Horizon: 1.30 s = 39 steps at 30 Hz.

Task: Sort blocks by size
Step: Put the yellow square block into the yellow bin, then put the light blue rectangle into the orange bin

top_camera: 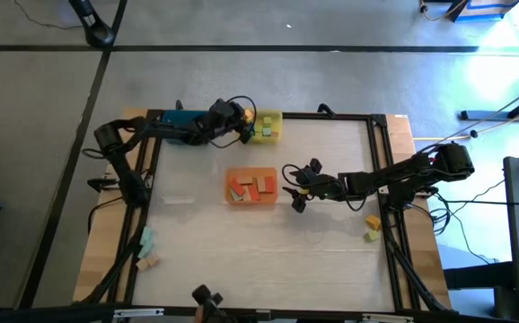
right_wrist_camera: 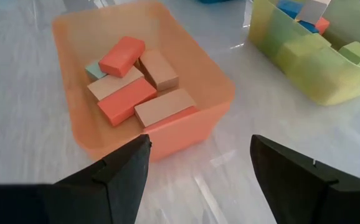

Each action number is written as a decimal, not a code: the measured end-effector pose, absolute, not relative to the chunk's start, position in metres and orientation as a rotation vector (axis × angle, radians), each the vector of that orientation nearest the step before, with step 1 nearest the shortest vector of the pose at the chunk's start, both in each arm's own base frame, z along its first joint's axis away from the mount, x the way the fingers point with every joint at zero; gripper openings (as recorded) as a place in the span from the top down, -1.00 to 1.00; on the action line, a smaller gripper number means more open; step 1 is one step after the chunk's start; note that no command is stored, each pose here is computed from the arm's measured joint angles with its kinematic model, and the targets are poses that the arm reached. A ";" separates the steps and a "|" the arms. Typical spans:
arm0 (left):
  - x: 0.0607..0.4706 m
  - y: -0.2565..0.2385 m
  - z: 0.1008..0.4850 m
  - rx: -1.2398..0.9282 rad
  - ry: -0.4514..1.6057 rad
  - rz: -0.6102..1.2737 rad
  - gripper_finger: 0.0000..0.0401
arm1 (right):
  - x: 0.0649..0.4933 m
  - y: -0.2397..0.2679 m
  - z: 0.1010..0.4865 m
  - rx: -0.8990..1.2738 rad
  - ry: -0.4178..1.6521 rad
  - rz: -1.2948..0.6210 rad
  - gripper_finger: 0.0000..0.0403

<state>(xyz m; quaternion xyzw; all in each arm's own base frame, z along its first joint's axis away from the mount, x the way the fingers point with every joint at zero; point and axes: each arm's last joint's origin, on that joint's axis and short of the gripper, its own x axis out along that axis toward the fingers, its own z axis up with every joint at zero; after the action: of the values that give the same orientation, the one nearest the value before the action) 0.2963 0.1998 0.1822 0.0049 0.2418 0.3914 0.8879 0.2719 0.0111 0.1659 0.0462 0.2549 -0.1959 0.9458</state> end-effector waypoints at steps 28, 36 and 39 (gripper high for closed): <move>0.259 0.041 0.204 -0.131 1.017 0.503 -0.04 | 0.273 0.015 0.165 0.114 0.545 -0.267 -0.37; 0.233 -0.021 0.209 -0.165 1.123 0.503 -0.04 | 0.273 0.015 0.165 0.110 0.546 -0.276 -0.37; 0.219 -0.043 0.208 -0.184 1.177 0.511 -0.04 | 0.273 0.015 0.165 0.110 0.546 -0.277 -0.37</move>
<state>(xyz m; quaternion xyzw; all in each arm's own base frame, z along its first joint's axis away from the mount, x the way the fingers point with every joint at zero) 0.2193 -0.0429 0.2082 -0.0857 0.5480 0.2378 0.7974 0.2726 0.0145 0.1650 0.0542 0.2687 -0.1360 0.9520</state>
